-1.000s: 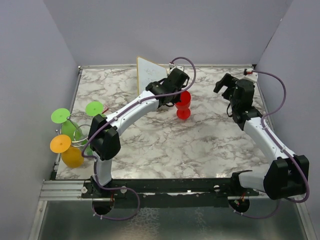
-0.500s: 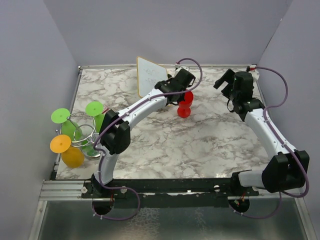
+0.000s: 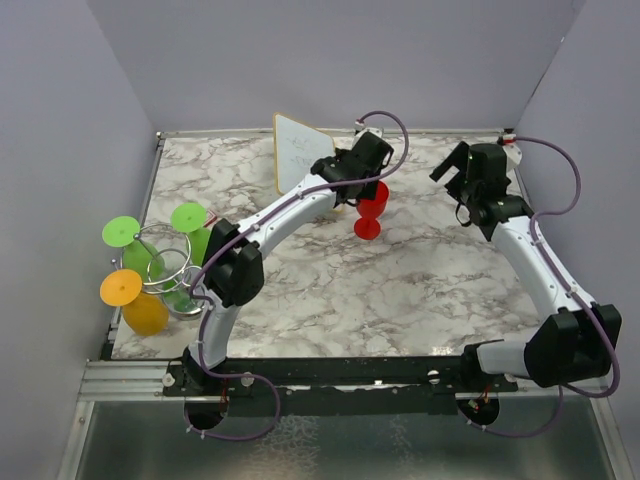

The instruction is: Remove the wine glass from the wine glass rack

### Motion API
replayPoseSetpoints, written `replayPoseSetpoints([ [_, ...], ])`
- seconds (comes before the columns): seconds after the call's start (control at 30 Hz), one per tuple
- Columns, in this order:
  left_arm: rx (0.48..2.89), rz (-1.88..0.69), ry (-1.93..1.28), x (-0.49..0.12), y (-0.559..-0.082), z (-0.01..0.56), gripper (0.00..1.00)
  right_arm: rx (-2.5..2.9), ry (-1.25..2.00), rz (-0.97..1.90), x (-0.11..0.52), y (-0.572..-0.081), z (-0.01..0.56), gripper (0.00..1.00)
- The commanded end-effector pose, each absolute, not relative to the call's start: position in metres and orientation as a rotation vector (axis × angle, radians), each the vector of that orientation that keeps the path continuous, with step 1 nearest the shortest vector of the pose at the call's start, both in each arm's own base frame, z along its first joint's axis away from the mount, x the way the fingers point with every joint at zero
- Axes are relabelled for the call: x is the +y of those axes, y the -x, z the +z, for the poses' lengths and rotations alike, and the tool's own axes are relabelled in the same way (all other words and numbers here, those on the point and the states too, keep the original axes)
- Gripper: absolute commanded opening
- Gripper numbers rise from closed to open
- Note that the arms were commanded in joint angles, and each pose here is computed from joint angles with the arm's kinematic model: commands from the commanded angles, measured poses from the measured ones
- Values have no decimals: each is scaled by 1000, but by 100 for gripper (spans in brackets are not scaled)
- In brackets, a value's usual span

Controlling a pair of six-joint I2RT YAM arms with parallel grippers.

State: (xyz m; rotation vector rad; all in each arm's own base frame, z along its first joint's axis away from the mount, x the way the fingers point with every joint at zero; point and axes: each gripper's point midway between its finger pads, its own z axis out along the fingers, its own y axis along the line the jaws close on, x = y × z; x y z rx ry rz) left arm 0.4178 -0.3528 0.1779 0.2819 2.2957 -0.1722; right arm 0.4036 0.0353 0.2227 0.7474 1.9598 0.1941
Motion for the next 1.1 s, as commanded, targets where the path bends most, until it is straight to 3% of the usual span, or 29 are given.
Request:
replayPoseSetpoints([
  [0.0,2208,-254,-303,-352,-412,240,55,1862,-728,183,26,-395,257,99],
  [0.27,2046,-392,-321,-314,-364,344,84,1782,-610,238,29,-372,272,99],
  [0.4,1976,-435,-333,-278,-324,367,97,1732,-479,327,43,-359,291,100],
  [0.8,1750,-520,-206,-168,-227,401,99,1586,44,853,140,-315,352,100],
  [1.07,1651,-619,-93,-127,-186,430,99,1514,84,1202,183,-305,399,99],
])
